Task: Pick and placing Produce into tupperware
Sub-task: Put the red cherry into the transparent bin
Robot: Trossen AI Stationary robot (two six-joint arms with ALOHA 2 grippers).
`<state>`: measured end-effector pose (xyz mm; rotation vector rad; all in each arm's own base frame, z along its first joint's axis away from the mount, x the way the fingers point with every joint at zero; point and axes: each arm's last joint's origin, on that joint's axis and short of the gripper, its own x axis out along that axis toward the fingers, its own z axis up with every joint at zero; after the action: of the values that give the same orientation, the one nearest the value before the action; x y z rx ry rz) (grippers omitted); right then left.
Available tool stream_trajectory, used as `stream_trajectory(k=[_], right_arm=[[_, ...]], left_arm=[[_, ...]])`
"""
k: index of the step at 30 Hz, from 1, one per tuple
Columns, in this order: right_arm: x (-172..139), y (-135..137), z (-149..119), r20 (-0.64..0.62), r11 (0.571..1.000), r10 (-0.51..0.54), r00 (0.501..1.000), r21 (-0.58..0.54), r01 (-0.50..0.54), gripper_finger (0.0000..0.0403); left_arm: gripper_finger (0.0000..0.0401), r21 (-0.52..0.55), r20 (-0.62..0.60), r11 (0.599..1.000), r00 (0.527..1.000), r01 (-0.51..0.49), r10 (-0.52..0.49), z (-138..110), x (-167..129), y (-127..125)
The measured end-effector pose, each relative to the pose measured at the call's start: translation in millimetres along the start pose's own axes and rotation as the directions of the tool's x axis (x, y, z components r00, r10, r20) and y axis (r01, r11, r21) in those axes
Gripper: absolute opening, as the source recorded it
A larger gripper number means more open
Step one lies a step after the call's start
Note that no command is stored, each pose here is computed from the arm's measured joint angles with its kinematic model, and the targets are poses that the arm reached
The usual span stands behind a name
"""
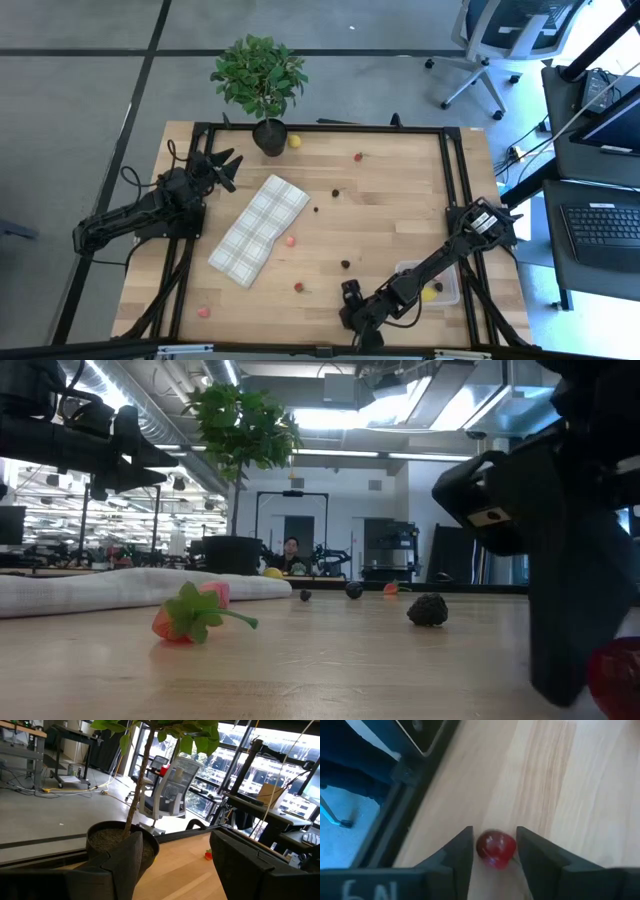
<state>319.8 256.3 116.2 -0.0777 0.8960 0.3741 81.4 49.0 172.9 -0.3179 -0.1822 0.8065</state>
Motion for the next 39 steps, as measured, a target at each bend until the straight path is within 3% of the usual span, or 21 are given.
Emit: stream_trajectory(k=[7, 14, 23, 26, 31, 35, 39], right_arm=[[0.0, 0.0, -0.6, -0.008, 1.0, 0.005, 1.0, 0.002, -0.005, 0.0106], [-7.4, -1.8, 3.6, -0.006, 0.999, 0.003, 1.0, 0.038, -0.003, 0.0105], [-70.9, -23.0, 20.7, -0.092, 0.98, -0.051, 0.994, 0.186, 0.067, 0.0104], [-103.1, -31.2, 23.4, -0.133, 0.952, -0.073, 0.988, 0.285, 0.108, 0.0106], [-161.9, -35.1, 8.2, -0.302, 0.842, -0.099, 0.948, 0.483, 0.242, 0.0107], [-201.2, -24.2, -8.9, -0.399, 0.773, -0.099, 0.912, 0.546, 0.322, 0.0107], [-216.6, -14.0, -19.2, -0.438, 0.757, -0.103, 0.893, 0.548, 0.356, 0.0108]], left_arm=[[0.0225, 0.0, 0.0, 1.0, 1.0, 0.0, 0.0, 0.0, 0.0, 0.0], [0.0225, -0.001, 0.0, 1.0, 1.0, 0.0, 0.0, 0.0, 0.0, 0.0], [0.0225, -0.019, 0.0, 1.0, 1.0, 0.0, 0.0, 0.1, 0.0, 0.0], [0.0225, -0.047, 0.001, 0.999, 1.0, 0.0, 0.0, 0.1, 0.0, 0.0], [0.0225, -0.053, 0.0, 0.999, 1.0, 0.0, 0.0, 0.0, 0.0, 0.0], [0.0225, -0.053, 0.0, 0.999, 1.0, 0.0, 0.0, 0.0, 0.0, 0.0], [0.0225, -0.053, 0.0, 0.999, 1.0, 0.0, 0.0, 0.0, 0.0, 0.0]])
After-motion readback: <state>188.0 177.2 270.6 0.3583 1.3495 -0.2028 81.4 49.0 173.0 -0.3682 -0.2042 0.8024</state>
